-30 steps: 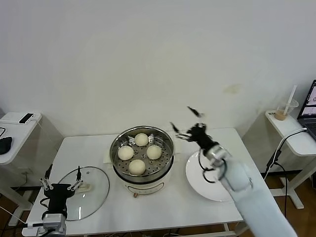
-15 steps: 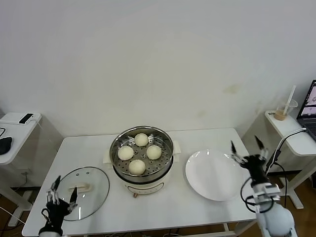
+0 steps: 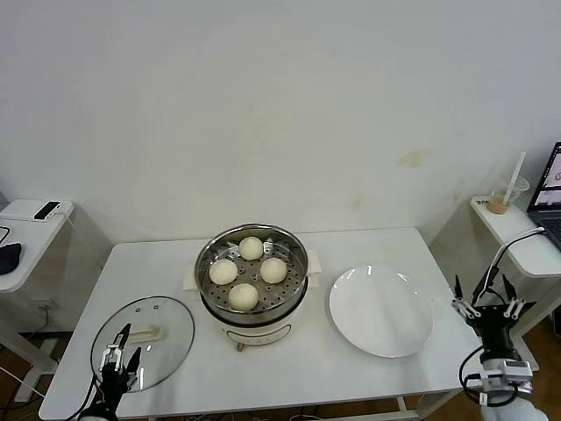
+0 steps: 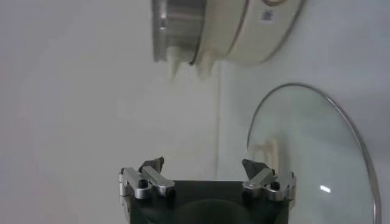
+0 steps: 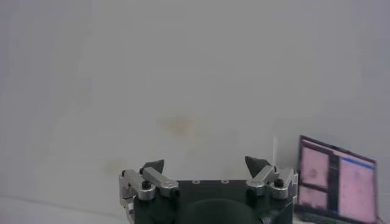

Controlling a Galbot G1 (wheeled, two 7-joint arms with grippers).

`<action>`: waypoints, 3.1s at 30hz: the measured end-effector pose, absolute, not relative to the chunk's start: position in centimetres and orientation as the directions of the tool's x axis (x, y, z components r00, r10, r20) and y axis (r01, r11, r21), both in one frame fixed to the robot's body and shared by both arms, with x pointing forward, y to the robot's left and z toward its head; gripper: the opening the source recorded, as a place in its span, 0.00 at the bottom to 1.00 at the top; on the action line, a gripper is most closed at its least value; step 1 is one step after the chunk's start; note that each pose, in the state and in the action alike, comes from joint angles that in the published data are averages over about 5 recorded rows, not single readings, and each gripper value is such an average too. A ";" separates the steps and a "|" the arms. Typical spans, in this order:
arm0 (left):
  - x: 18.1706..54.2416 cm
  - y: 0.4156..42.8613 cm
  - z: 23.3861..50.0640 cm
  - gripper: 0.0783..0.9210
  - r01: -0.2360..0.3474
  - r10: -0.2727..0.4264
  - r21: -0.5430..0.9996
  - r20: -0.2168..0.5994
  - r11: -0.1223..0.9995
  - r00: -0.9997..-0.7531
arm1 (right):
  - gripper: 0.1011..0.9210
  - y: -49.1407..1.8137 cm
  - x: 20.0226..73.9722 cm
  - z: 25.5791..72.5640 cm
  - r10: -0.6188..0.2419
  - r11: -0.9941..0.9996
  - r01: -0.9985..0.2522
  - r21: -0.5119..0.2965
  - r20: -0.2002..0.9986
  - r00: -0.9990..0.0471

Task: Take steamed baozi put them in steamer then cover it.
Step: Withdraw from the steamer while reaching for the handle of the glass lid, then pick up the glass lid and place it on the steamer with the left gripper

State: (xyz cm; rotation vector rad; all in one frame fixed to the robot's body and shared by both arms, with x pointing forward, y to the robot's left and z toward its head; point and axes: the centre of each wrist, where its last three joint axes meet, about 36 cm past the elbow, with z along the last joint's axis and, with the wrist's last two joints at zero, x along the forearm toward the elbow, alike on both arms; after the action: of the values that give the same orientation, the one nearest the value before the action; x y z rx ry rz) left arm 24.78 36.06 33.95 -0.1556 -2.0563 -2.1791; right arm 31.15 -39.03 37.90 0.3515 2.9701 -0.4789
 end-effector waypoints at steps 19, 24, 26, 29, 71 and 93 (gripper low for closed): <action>29.3 37.8 31.3 0.88 0.213 -0.038 0.965 0.210 -0.153 -0.977 | 0.88 -40.3 28.6 37.5 0.286 0.898 0.313 -0.310 -0.129 -0.949; 30.2 38.3 30.7 0.88 0.222 -0.042 0.962 0.218 -0.159 -0.975 | 0.88 -40.0 28.3 37.3 0.288 0.896 0.313 -0.313 -0.125 -0.949; 30.5 38.5 30.4 0.88 0.225 -0.045 0.961 0.221 -0.160 -0.974 | 0.88 -39.9 28.1 37.3 0.287 0.897 0.312 -0.314 -0.123 -0.950; 31.1 38.8 30.1 0.88 0.228 -0.051 0.960 0.223 -0.163 -0.974 | 0.88 -39.7 27.9 37.2 0.286 0.897 0.310 -0.316 -0.119 -0.951; 34.3 39.4 28.3 0.16 0.211 -0.104 0.976 0.205 -0.049 -0.973 | 0.88 -37.1 27.7 36.8 0.238 0.914 0.259 -0.314 -0.103 -0.966; 31.8 40.6 35.6 0.07 0.073 -0.149 0.996 0.066 -0.041 -0.987 | 0.88 -36.4 27.7 37.4 0.186 0.929 0.208 -0.308 -0.099 -0.978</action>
State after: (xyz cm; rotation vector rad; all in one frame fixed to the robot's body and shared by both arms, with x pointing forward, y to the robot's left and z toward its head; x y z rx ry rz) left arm 31.83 40.59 35.63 0.0827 -2.0616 -2.1606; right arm 27.69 -36.35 37.39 0.3082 3.0182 -0.4927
